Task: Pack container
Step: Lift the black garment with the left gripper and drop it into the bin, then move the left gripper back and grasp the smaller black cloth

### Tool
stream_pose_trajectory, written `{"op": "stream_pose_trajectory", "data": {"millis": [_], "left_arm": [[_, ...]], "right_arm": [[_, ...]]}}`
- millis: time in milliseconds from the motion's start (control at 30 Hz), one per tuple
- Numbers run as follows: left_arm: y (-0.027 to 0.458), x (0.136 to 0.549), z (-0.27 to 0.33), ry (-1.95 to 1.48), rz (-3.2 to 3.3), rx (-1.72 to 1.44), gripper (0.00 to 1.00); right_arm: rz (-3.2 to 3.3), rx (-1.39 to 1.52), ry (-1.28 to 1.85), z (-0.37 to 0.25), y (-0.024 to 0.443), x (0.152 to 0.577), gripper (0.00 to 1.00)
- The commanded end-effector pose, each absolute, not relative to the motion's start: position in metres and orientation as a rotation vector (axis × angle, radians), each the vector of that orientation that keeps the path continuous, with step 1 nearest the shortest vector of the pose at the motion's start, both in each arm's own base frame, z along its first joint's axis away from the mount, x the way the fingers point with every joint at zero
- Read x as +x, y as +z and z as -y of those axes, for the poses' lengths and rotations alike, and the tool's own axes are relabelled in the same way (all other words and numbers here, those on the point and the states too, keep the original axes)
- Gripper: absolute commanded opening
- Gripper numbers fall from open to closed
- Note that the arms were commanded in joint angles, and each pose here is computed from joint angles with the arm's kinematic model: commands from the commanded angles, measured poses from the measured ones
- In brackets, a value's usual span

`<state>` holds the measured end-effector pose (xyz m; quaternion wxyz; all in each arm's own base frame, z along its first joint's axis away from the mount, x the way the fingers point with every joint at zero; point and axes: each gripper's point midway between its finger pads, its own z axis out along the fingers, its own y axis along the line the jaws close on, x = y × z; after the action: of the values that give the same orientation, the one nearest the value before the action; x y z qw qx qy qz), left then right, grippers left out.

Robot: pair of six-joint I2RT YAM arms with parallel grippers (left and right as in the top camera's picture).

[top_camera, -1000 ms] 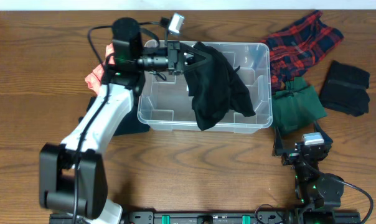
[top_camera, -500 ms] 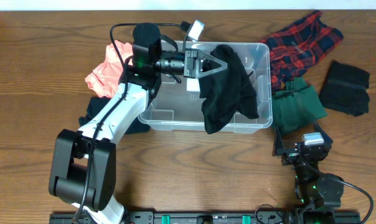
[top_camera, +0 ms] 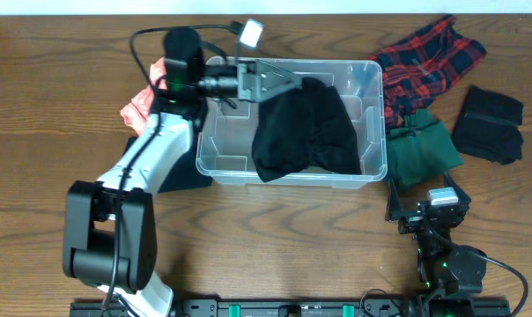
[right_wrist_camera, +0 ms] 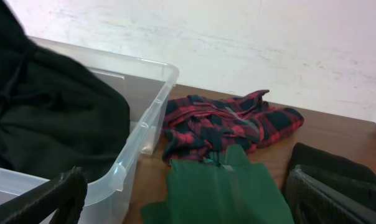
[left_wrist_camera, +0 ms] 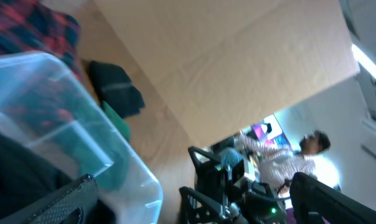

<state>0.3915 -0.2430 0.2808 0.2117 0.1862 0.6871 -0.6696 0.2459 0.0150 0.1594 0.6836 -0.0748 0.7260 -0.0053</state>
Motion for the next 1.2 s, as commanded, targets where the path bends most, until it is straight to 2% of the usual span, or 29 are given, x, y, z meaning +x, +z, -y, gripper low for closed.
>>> {"op": "stream_pose_trajectory", "data": {"millis": [0,267,500,800,1000,1167], "left_arm": [[0.292,0.405,0.201,-1.881,-1.922,0.431,0.98],[0.321,0.421,0.114,-1.832,-1.887,0.266,0.98],[0.355,0.414,0.024,-1.679,-1.815,0.114,0.98],[0.337,0.416,-0.093,-1.525,-1.759,-0.181,0.98],[0.344,0.414,-0.099,-1.598,-1.753,-0.316,0.98],[0.396,0.413,-0.078,-1.611,-1.599,-0.315,0.98]], "right_arm": [[-1.628,-0.164,-0.033,-0.011,0.159,0.246,0.99],[-1.628,-0.164,-0.033,-0.011,0.159,0.246,0.99],[-1.628,-0.164,-0.033,-0.011,0.159,0.246,0.99],[-1.628,-0.164,-0.033,-0.011,0.159,0.246,0.99],[-1.628,-0.164,-0.033,-0.011,0.159,0.246,0.99],[-1.629,-0.163,-0.032,-0.011,0.159,0.246,0.99]]}}
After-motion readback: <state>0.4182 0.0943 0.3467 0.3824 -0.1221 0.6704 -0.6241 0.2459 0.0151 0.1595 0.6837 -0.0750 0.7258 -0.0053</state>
